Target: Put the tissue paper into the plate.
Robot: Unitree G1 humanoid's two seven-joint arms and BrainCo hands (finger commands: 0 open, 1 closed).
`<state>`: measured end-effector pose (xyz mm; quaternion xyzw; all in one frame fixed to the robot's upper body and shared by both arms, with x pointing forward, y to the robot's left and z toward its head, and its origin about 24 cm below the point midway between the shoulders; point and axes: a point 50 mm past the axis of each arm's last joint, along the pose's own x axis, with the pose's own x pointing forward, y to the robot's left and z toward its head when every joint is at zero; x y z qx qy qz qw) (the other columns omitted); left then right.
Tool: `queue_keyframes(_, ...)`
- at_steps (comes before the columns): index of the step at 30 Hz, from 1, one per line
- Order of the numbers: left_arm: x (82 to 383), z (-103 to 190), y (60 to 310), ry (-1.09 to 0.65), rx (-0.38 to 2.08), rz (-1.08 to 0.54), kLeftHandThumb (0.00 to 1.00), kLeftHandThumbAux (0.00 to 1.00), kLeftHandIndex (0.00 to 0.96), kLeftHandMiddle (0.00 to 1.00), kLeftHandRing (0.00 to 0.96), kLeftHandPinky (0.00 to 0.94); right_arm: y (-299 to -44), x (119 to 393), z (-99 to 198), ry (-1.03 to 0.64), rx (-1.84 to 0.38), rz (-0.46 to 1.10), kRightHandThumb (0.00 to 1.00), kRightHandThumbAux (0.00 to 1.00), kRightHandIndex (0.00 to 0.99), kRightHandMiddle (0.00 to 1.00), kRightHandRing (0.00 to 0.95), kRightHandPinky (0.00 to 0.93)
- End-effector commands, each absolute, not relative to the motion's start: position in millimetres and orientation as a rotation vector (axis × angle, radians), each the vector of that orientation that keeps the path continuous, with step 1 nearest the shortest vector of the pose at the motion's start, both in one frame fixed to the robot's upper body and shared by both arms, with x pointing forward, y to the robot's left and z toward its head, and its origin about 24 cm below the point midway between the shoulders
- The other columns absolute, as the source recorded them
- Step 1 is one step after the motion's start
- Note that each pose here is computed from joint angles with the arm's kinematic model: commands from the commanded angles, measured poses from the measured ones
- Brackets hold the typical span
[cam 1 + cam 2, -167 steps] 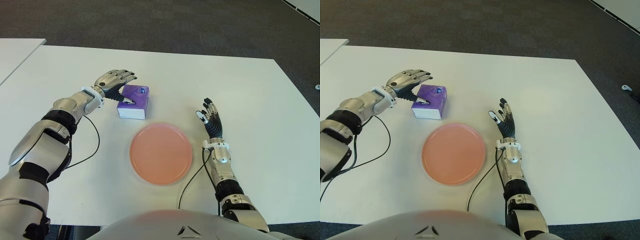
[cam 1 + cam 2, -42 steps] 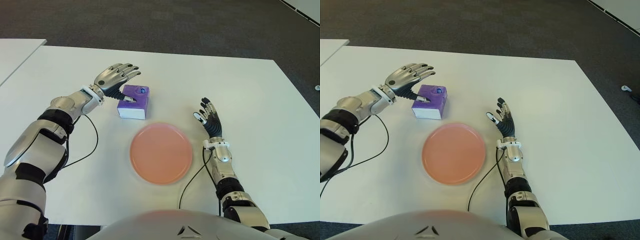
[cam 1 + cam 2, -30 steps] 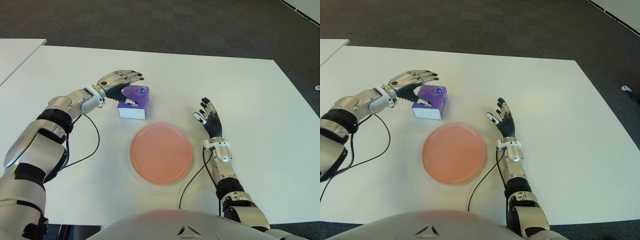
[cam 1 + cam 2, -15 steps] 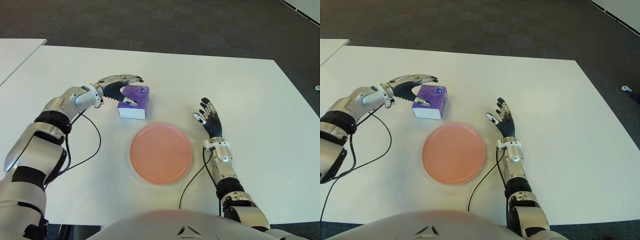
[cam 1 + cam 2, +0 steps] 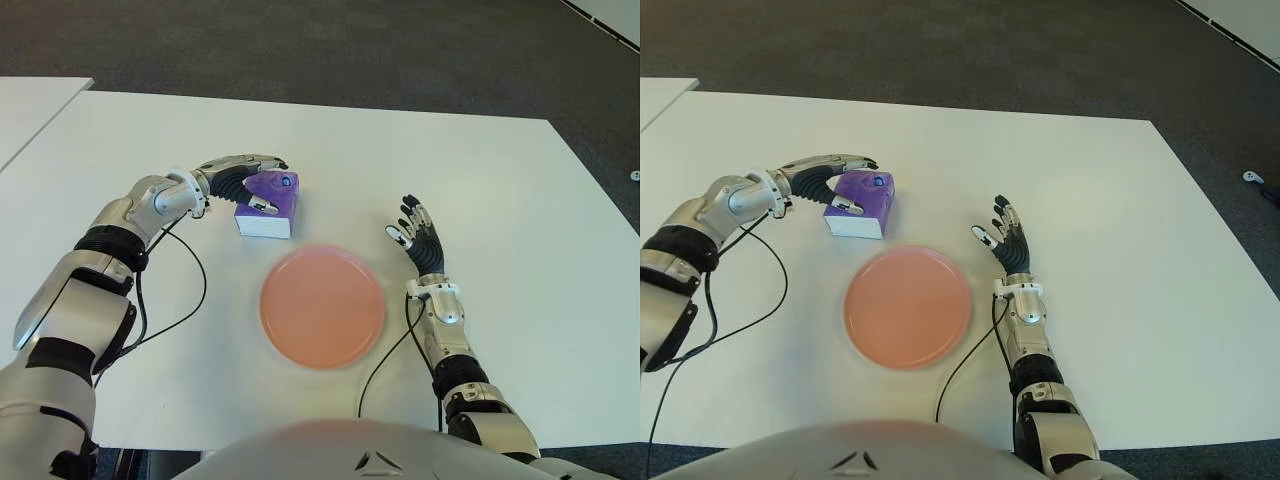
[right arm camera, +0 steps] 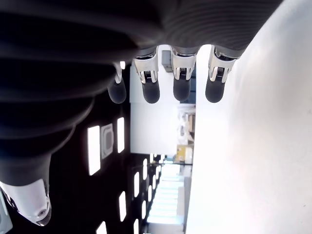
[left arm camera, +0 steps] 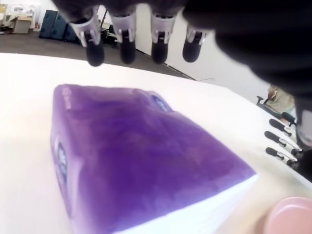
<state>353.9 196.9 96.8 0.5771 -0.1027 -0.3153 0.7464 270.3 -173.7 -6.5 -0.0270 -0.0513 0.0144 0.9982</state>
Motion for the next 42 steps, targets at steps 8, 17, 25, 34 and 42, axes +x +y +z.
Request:
queue_keyframes(8, 354, 55, 195, -0.182, 1.519, -0.614, 0.09, 0.337, 0.0, 0.0, 0.0, 0.0, -180, 231, -54, 0.126, -0.04, 0.006, 0.0, 0.632, 0.0, 0.0, 0.0, 0.0)
queue_keyframes(17, 356, 50, 194, -0.259, 1.669, -0.564, 0.081, 0.316, 0.0, 0.0, 0.0, 0.0, -181, 230, -55, 0.133, -0.042, 0.011, 0.0, 0.615, 0.0, 0.0, 0.0, 0.0)
queue_keyframes(25, 355, 43, 190, -0.303, 1.713, -0.521, 0.076, 0.311, 0.0, 0.0, 0.0, 0.0, -181, 229, -55, 0.139, -0.033, 0.019, 0.0, 0.632, 0.0, 0.0, 0.0, 0.0)
queue_keyframes(34, 351, 36, 188, -0.334, 1.742, -0.512, 0.065, 0.299, 0.0, 0.0, 0.0, 0.0, -182, 226, -56, 0.149, -0.028, 0.026, 0.0, 0.638, 0.0, 0.0, 0.0, 0.0)
queue_keyframes(42, 347, 32, 189, -0.34, 1.733, -0.532, 0.059, 0.285, 0.0, 0.0, 0.0, 0.0, -182, 224, -56, 0.155, -0.029, 0.026, 0.0, 0.642, 0.0, 0.0, 0.0, 0.0)
